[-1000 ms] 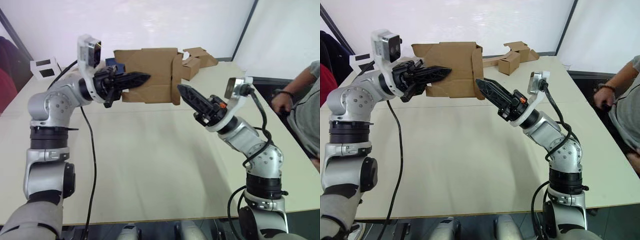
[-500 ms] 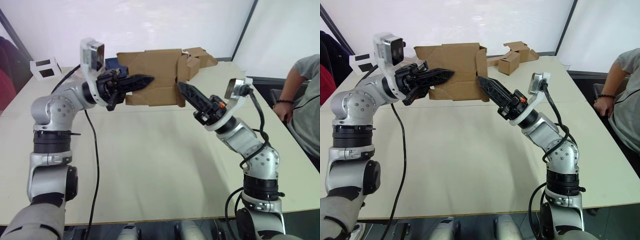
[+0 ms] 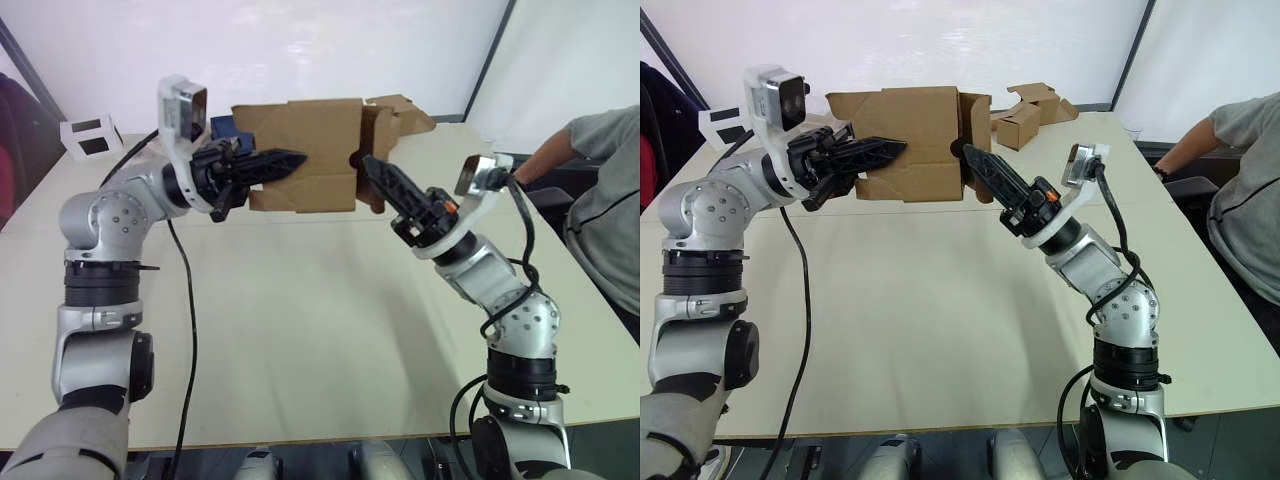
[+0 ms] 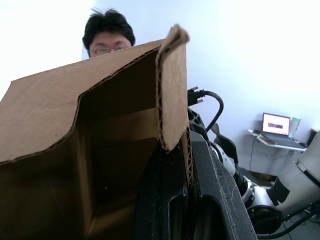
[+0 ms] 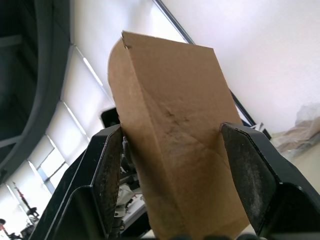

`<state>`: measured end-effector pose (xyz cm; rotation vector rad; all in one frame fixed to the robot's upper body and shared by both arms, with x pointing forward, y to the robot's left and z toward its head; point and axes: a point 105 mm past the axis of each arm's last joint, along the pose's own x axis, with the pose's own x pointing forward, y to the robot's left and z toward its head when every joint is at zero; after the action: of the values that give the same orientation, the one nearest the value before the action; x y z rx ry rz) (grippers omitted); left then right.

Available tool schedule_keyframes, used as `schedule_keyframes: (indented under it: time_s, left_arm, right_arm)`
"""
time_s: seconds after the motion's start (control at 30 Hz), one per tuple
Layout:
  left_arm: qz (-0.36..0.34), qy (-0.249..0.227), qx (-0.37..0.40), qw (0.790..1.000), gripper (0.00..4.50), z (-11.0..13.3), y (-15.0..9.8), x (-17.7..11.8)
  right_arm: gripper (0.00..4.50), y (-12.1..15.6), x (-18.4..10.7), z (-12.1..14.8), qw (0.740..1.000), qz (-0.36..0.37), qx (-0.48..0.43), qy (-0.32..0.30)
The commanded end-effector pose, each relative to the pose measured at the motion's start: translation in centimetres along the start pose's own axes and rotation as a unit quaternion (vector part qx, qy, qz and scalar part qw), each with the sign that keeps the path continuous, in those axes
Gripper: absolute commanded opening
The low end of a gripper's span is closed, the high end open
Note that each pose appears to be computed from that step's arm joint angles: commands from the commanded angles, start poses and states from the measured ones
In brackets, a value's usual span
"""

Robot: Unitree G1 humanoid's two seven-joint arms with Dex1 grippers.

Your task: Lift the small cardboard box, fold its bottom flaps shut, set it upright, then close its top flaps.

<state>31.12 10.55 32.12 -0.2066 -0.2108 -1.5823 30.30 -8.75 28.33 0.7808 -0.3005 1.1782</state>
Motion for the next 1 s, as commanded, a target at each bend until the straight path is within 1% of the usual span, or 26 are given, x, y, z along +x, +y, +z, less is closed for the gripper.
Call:
schedule_keyframes:
  time_s: [0.03, 0.07, 0.1, 0.13, 0.27, 0.53, 0.63, 0.7, 0.73, 0.83, 1.0]
  left_arm:
    - [-0.004, -0.009, 0.022, 1.000, 0.00, 1.1, -0.4, -0.2]
    - [-0.004, -0.010, 0.022, 1.000, 0.00, 1.2, -0.3, -0.2]
    - [-0.004, -0.011, 0.022, 1.000, 0.00, 1.2, -0.3, -0.2]
    - [-0.003, -0.012, 0.022, 1.000, 0.00, 1.2, -0.3, -0.2]
    - [-0.003, -0.012, 0.022, 1.000, 0.00, 1.2, -0.2, -0.2]
    - [-0.002, -0.013, 0.022, 1.000, 0.00, 1.1, -0.2, -0.2]
    - [-0.002, -0.013, 0.023, 1.000, 0.00, 1.1, -0.2, -0.2]
    - [-0.002, -0.013, 0.022, 1.000, 0.00, 1.1, -0.2, -0.2]
    - [-0.002, -0.013, 0.022, 1.000, 0.00, 1.1, -0.2, -0.2]
    - [-0.001, -0.012, 0.022, 1.000, 0.00, 1.1, -0.2, -0.2]
    - [0.001, -0.012, 0.022, 1.000, 0.00, 1.1, -0.2, -0.3]
  right_arm:
    - [3.67, 0.9, -0.1, 0.9, 0.999, 0.020, 0.000, -0.025]
    - [3.86, 0.8, -0.1, 1.1, 0.999, 0.016, 0.003, -0.034]
    - [4.24, 0.7, -0.1, 1.2, 0.999, 0.013, 0.005, -0.040]
    - [4.43, 0.6, -0.2, 1.4, 0.999, 0.012, 0.011, -0.045]
    - [4.43, 0.9, -0.4, 1.8, 0.997, 0.028, 0.039, -0.067]
    - [4.43, 1.3, -0.3, 1.5, 0.992, 0.043, 0.080, -0.087]
    - [3.70, 1.4, -0.3, 1.5, 0.987, 0.053, 0.107, -0.107]
    - [2.99, 1.4, -0.3, 1.4, 0.985, 0.053, 0.118, -0.113]
    - [2.73, 1.4, -0.3, 1.3, 0.984, 0.055, 0.123, -0.115]
    - [2.73, 1.3, -0.2, 1.0, 0.984, 0.053, 0.127, -0.113]
    - [2.73, 0.8, -0.1, -0.1, 0.991, 0.033, 0.105, -0.082]
